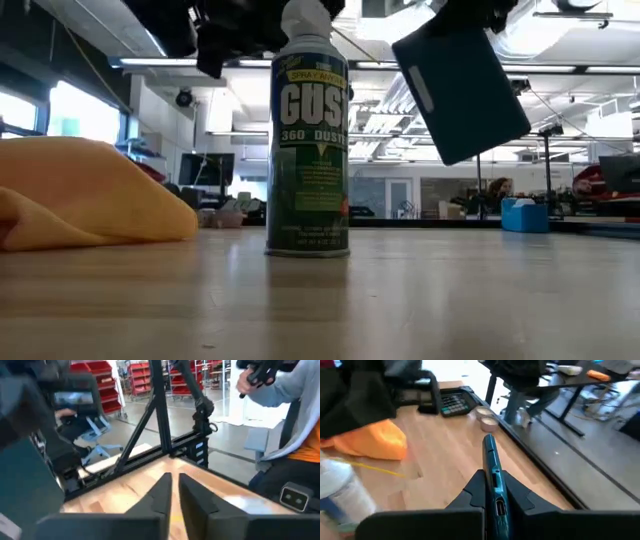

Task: Apply microfiber cloth
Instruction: Spray the back of the blue tablet using the white spray bottle

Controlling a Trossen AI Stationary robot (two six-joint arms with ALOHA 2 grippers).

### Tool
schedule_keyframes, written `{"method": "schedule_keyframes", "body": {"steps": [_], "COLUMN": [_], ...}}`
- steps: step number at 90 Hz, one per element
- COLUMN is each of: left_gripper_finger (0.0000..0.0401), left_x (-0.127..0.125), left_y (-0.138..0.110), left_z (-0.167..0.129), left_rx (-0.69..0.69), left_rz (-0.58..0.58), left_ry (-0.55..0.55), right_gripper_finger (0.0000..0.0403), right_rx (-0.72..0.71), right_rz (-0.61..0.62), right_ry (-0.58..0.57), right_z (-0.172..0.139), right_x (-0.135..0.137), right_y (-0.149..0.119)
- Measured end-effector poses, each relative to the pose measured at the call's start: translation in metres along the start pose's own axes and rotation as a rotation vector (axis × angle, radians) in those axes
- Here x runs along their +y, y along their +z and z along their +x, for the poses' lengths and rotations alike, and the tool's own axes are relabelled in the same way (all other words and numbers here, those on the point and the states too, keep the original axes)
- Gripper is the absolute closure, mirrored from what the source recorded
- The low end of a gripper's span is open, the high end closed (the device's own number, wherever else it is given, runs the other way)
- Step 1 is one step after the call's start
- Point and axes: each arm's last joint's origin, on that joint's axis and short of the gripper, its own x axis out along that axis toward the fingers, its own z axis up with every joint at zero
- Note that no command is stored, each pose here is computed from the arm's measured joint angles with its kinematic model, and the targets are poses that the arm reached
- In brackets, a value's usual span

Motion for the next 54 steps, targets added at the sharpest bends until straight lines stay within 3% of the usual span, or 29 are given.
{"method": "schedule_keyframes", "body": {"steps": [36, 54], "left_gripper_finger": [0.0401, 0.0401], "left_x": [0.005, 0.002], "left_y": [-0.003, -0.004], "left_z": [0.019, 0.020], "left_rx": [-0.010, -0.009], "left_rz": [-0.023, -0.042], "left_ry": [-0.037, -0.113], "right_gripper_finger": [0.0403, 0.0403], "right_rx": [0.031, 0.010], "right_rz": [0.075, 0.080], "right_ry": [-0.043, -0.115], "right_z": [0.019, 0.019], "right_x": [0.015, 0.024], "right_y": [-0.006, -0.010]}}
